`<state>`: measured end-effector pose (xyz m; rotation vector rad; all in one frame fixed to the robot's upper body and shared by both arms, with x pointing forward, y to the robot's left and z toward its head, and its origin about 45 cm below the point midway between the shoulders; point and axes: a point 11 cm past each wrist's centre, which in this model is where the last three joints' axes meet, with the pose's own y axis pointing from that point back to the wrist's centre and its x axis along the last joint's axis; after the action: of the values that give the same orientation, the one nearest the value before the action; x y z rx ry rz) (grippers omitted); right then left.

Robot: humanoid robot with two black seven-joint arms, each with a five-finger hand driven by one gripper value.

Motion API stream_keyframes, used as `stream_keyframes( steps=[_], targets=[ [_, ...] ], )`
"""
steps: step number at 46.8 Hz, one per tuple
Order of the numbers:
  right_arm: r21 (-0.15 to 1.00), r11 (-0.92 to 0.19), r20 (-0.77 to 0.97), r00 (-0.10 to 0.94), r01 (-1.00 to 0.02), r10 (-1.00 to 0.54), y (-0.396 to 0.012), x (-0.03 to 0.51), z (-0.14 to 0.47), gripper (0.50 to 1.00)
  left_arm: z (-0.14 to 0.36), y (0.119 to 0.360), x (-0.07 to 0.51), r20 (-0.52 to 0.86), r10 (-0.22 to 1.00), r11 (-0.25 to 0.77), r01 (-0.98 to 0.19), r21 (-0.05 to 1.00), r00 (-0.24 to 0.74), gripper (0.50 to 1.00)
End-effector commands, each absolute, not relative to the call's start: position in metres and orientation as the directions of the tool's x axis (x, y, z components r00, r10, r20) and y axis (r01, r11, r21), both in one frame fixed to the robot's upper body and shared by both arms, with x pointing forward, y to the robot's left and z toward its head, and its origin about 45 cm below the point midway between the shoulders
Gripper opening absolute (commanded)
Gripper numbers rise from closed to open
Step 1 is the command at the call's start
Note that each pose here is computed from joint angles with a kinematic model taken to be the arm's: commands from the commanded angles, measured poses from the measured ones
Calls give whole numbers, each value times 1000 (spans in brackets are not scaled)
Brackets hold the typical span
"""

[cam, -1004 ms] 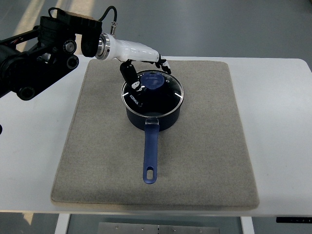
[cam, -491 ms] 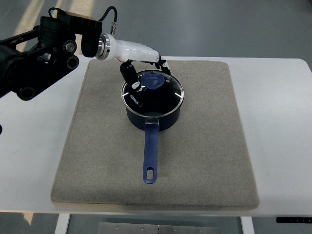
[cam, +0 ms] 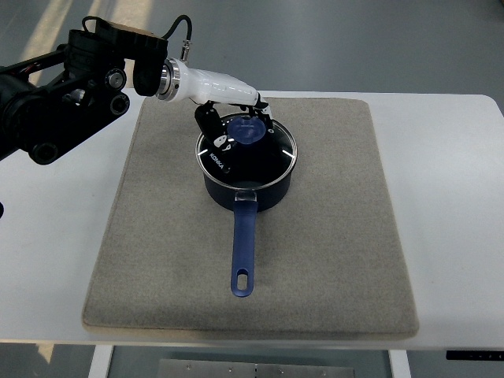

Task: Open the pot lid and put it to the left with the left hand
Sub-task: 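Lower the left hand and close fingers around the blue lid knob, then lift the glass lid off the saucepan with the left hand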

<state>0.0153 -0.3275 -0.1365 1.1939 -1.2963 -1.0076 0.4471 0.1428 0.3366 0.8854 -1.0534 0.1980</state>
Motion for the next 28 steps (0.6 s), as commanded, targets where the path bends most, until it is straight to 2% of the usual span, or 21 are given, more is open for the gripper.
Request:
stream_keyframes(
  steps=[1, 4, 14, 16, 23, 25, 28],
  targets=[
    [985, 146, 151, 56, -97, -987, -328, 15, -137, 915, 337, 143, 447, 820, -256, 650, -537, 538, 512, 778],
    [985, 146, 151, 56, -97, -987, -328, 15, -137, 915, 337, 143, 447, 820, -256, 650, -537, 538, 512, 746],
    [985, 146, 151, 56, -97, -987, -328, 15, -137, 915, 337, 144, 448, 820, -254, 649, -539, 537, 512, 694],
    [985, 146, 151, 56, -97, -987, -328, 15, -137, 915, 337, 144, 448, 821, -254, 649, -539, 536, 511, 671],
    [984, 147, 153, 56, -97, -987, -328, 15, -136, 915, 337, 144, 448, 824, -251, 651, -542, 532, 508, 662],
    [985, 144, 150, 56, -97, -987, -327, 15, -137, 915, 337, 144, 448, 824, -251, 651, -542, 532, 508, 630],
    [985, 146, 151, 56, -97, -987, -328, 15, -137, 915, 337, 144, 448, 825, -250, 651, -542, 531, 507, 609]
  ],
)
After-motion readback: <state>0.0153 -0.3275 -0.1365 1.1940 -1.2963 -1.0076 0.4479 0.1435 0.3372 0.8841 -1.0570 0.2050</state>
